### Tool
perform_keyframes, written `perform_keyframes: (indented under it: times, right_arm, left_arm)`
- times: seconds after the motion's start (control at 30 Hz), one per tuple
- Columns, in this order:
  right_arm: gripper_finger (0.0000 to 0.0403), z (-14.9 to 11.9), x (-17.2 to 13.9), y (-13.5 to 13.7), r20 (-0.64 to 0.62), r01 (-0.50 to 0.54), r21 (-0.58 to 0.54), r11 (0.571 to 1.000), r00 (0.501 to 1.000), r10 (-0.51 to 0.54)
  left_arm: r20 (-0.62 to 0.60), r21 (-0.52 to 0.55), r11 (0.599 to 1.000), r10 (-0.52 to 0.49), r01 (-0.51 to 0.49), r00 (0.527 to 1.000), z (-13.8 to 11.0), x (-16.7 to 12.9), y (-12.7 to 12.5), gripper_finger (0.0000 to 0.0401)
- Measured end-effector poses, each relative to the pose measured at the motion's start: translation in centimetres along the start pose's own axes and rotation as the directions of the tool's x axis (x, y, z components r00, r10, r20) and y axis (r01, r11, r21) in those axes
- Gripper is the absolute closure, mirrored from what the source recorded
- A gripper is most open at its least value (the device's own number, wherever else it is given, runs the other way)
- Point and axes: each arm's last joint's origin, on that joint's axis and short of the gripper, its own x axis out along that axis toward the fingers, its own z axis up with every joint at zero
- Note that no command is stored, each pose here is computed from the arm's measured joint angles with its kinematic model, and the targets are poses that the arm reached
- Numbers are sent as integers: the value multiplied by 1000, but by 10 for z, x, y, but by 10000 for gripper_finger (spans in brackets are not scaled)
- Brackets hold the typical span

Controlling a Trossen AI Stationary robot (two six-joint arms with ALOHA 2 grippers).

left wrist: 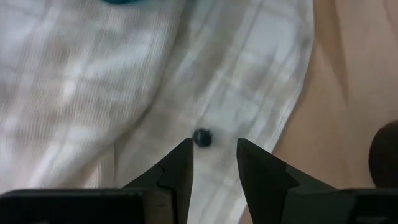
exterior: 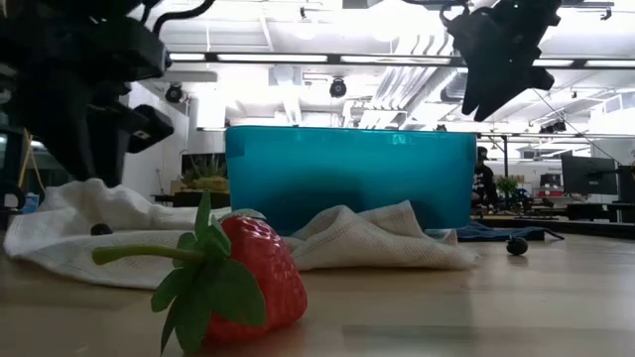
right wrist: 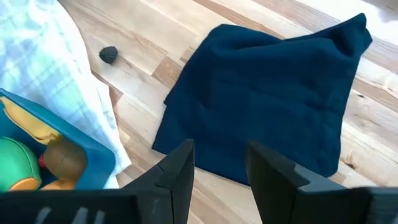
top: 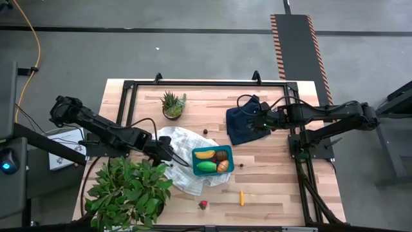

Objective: Pick and placing Produce into tupperware
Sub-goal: Put the left blueberry into the blue bin

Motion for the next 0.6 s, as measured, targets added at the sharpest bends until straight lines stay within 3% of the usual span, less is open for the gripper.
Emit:
perform_keyframes:
  times: [0.6]
  right_arm:
    - [269,-1,0,-1,-9,11,-16,1000,1000,-11]
  left_arm:
    - [3,40,999,-5,5,1000,2,6,0,290]
